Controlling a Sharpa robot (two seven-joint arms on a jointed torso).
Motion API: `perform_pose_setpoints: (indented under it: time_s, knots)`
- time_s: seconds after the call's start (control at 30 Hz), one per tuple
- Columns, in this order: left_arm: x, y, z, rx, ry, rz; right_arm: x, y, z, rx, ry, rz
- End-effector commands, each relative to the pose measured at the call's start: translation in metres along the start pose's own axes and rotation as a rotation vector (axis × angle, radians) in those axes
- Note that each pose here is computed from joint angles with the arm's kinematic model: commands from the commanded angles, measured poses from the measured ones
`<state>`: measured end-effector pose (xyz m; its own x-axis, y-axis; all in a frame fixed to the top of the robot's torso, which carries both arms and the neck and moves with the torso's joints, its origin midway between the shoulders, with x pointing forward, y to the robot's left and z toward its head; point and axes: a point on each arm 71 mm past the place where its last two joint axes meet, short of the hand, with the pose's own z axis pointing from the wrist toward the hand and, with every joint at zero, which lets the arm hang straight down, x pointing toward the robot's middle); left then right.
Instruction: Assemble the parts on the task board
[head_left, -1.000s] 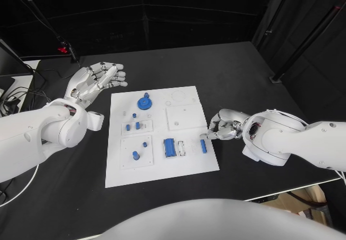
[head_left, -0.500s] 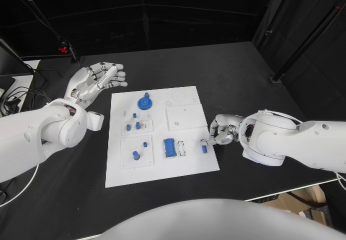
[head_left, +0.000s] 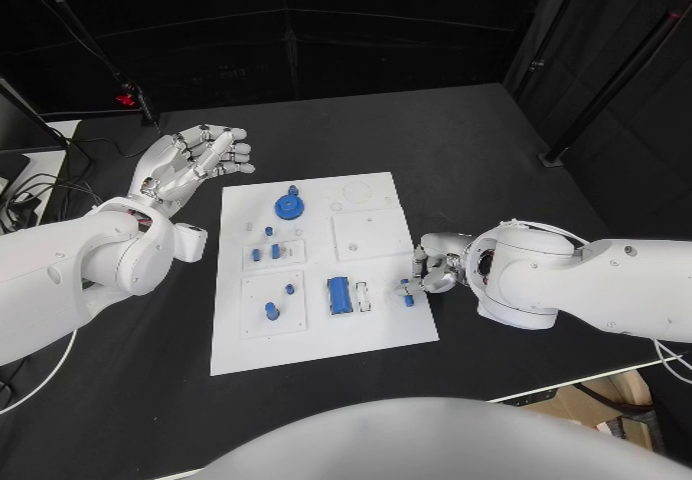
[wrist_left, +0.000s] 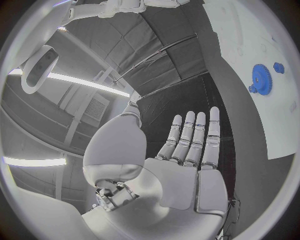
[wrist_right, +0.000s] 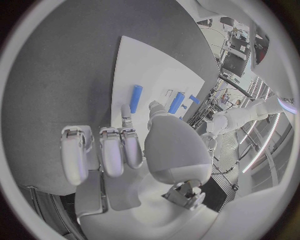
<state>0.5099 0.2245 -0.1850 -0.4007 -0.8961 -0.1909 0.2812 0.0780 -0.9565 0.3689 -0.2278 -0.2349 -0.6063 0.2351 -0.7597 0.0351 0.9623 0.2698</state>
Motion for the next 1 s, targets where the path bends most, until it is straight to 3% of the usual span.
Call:
perform_pose_setpoints:
  time_s: [0.03,1.0]
  knots:
    - [0.0003,-0.0012,0.0003,0.007,0.007,-0.01,0.002,-0.006,0.002,0.073,0.052,-0.041]
    - [0.0,-0.0011,0.0001,0.006,0.007,-0.01,0.009,0.004,0.021,0.088,0.145,-0.165]
